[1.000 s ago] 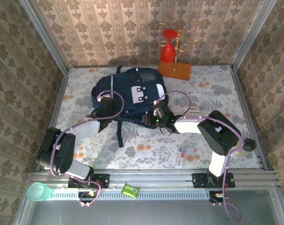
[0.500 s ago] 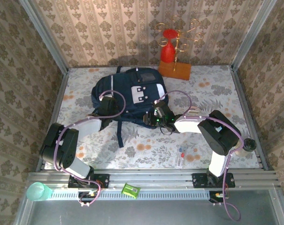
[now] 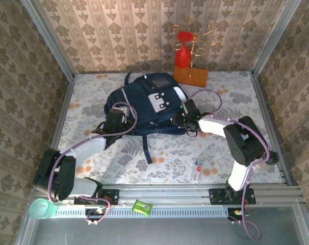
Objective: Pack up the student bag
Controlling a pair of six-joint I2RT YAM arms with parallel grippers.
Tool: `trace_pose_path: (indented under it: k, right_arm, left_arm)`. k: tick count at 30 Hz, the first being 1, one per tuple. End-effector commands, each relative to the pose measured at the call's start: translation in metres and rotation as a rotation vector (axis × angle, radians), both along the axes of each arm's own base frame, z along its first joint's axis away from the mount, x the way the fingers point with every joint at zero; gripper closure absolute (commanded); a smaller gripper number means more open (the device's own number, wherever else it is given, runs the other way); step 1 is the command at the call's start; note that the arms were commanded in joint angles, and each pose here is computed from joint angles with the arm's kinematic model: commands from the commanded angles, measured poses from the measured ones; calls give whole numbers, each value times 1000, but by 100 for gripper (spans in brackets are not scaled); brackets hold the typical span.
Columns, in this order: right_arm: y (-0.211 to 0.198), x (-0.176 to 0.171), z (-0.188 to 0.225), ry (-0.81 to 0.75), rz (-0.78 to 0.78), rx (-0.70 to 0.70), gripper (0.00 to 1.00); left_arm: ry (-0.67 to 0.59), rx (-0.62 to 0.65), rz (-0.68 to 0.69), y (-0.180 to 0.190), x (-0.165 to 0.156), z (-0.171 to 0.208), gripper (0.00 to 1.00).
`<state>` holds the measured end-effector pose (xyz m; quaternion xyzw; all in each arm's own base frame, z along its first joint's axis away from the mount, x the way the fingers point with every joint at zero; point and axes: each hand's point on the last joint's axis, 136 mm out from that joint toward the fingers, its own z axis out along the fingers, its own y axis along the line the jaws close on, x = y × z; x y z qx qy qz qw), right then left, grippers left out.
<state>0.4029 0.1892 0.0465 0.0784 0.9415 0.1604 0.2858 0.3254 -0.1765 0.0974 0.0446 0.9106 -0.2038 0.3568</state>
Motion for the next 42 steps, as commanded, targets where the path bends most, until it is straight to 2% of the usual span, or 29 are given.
trace_pose_path:
  k: [1, 5, 10, 14, 21, 26, 29, 34, 37, 38, 42]
  right_arm:
    - [-3, -12, 33, -26, 67, -37, 44]
    - [25, -50, 52, -37, 135, 52, 37]
    - [73, -89, 40, 19, 141, 253, 28]
    - [97, -90, 25, 42, 82, 365, 20]
    - [127, -74, 19, 35, 35, 547, 19]
    - [127, -69, 11, 35, 1, 553, 23]
    - [122, -64, 0, 45, -50, 528, 33]
    - [98, -59, -8, 2, -129, 464, 80]
    - [84, -62, -4, -14, -135, 431, 96]
    - [79, -65, -4, -16, -135, 416, 100]
    - [53, -71, 0, -27, -135, 350, 100]
  left_arm:
    - [3, 12, -2, 7, -6, 4, 100]
    - [-10, 10, -45, -6, -15, 9, 100]
    - [-11, -35, -76, -13, -24, 13, 100]
    - [-18, -62, -96, -18, -30, 19, 100]
    - [-4, -57, -126, -25, -42, 12, 100]
    - [-6, -39, -138, -27, -47, 8, 100]
    - [-11, -20, -143, -28, -49, 8, 100]
    - [-14, 91, -117, -11, -50, 0, 100]
    - [-20, 173, -99, 4, -51, -3, 100]
    - [-21, 200, -90, 9, -51, -3, 100]
    - [-34, 274, -51, 30, -49, 0, 100]
